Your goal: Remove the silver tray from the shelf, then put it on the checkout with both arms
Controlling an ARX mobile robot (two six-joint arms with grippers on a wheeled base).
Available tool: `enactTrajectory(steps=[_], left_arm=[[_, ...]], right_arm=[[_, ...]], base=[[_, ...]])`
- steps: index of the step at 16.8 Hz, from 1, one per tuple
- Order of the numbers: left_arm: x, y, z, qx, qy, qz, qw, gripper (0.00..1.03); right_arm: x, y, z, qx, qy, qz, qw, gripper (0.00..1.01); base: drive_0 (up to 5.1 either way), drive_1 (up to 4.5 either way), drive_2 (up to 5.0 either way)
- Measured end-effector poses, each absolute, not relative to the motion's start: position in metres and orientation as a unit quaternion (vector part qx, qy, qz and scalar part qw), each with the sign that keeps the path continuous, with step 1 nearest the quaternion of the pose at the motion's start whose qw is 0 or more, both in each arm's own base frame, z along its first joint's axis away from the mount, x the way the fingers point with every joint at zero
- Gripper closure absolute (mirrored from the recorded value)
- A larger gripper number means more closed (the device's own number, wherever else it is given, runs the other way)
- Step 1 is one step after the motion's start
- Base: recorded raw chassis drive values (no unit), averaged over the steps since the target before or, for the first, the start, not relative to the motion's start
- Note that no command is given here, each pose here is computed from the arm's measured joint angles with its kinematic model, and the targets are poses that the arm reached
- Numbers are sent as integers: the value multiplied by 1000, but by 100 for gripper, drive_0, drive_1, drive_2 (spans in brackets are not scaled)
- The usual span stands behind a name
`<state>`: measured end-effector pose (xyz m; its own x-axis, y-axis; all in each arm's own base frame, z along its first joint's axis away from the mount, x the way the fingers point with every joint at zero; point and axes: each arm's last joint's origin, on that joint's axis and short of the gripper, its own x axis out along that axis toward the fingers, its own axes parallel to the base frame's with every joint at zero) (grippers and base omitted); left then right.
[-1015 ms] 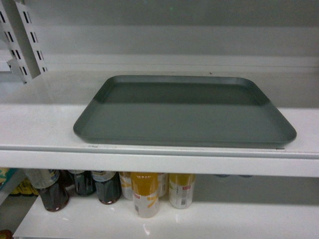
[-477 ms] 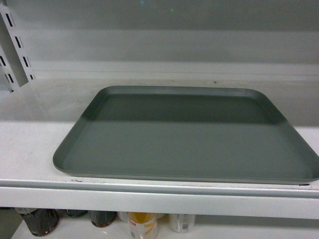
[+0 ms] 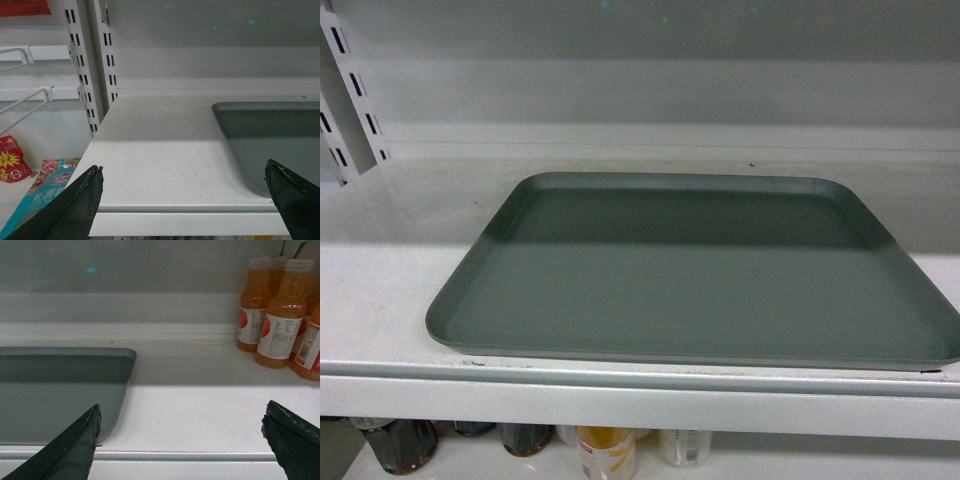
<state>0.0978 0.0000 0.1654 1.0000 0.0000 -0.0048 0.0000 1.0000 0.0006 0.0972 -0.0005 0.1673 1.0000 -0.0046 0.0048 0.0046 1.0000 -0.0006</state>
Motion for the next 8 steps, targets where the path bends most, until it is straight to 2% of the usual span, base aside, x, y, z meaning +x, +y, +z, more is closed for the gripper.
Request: enactTrajectory(steps=[8], left_arm=[[98,0,165,0,2,0,1000,5]], right_arm=[[97,0,167,0,-2,-2,1000,3]], base=[[0,0,0]])
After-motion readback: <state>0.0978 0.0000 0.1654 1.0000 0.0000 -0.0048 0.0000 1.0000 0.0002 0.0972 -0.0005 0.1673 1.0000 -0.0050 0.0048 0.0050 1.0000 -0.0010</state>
